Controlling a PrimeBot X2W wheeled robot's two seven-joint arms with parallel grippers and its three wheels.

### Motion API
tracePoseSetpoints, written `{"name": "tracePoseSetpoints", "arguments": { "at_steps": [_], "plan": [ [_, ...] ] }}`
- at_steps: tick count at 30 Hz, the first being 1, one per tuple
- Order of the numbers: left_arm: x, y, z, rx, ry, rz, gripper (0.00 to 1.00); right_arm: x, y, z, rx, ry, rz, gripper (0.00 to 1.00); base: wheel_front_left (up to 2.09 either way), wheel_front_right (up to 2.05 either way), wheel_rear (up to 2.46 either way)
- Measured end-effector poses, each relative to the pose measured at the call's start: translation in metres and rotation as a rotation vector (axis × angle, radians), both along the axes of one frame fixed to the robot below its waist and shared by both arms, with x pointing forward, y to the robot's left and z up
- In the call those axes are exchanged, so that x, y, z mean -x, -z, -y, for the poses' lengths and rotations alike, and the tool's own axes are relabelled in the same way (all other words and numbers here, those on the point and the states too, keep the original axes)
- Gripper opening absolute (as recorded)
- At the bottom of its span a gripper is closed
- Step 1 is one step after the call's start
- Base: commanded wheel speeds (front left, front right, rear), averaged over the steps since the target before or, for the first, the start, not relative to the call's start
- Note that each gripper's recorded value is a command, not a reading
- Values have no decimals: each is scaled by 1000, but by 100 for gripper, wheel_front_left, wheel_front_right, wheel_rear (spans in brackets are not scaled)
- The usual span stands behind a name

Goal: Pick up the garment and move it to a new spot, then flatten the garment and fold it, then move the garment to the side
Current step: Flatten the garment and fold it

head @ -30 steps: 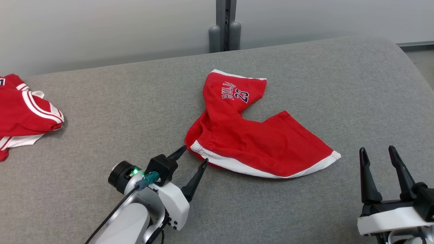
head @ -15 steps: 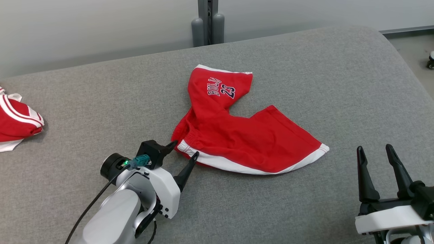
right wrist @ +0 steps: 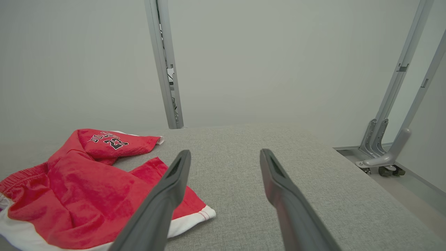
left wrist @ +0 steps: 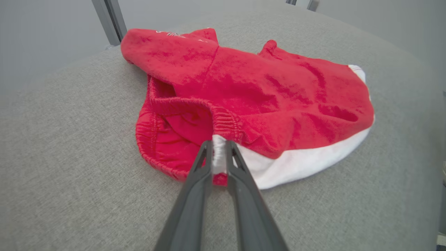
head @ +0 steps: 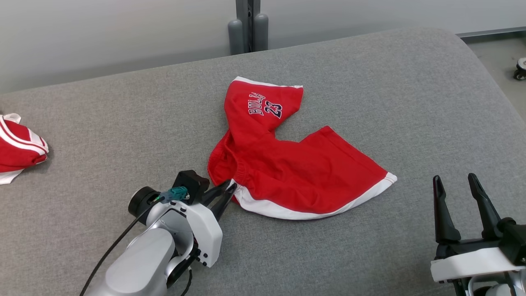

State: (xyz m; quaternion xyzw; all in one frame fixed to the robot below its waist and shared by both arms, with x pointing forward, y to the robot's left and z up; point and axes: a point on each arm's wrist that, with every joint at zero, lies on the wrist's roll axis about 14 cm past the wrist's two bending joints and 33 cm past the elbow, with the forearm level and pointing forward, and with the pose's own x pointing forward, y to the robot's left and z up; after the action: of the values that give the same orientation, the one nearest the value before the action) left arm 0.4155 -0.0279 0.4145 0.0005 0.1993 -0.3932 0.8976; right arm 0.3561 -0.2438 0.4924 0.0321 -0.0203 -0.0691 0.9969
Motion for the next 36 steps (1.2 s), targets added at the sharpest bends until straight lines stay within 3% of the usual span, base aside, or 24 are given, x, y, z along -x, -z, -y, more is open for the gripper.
{"name": "tracePoseSetpoints", "arguments": {
  "at_steps": [1,3,4,6,7,10,11,12,16,23,36],
  "plan": [
    [1,3,0,-11,8,-2,18,-1,0,0,0,0,1,100,0,0,0],
    [3,7,1,-31,22,-4,35,-1,-1,0,-1,-1,3,100,0,0,0],
    [3,7,2,-37,30,1,47,-2,-1,0,-1,-1,4,100,0,0,0],
    [4,8,6,-45,48,8,91,-2,-1,0,0,0,3,100,0,0,0],
    [4,9,7,-52,56,10,100,-2,-1,0,0,1,3,100,0,0,0],
    [4,11,8,-72,70,18,100,-2,-1,1,0,4,4,100,0,0,0],
    [2,12,7,-82,73,23,64,-1,-2,2,1,7,5,100,0,0,0],
    [1,12,8,-83,73,25,42,-1,-2,3,1,8,6,100,0,0,0],
    [1,14,8,-83,72,25,0,0,-3,5,-1,14,8,100,0,0,0],
    [-7,5,-6,-26,1,55,0,0,-4,7,-4,22,14,100,0,0,0],
    [-14,-2,-87,69,-380,87,0,-8,19,-16,-7,-58,-57,100,0,0,0]
  ]
}}
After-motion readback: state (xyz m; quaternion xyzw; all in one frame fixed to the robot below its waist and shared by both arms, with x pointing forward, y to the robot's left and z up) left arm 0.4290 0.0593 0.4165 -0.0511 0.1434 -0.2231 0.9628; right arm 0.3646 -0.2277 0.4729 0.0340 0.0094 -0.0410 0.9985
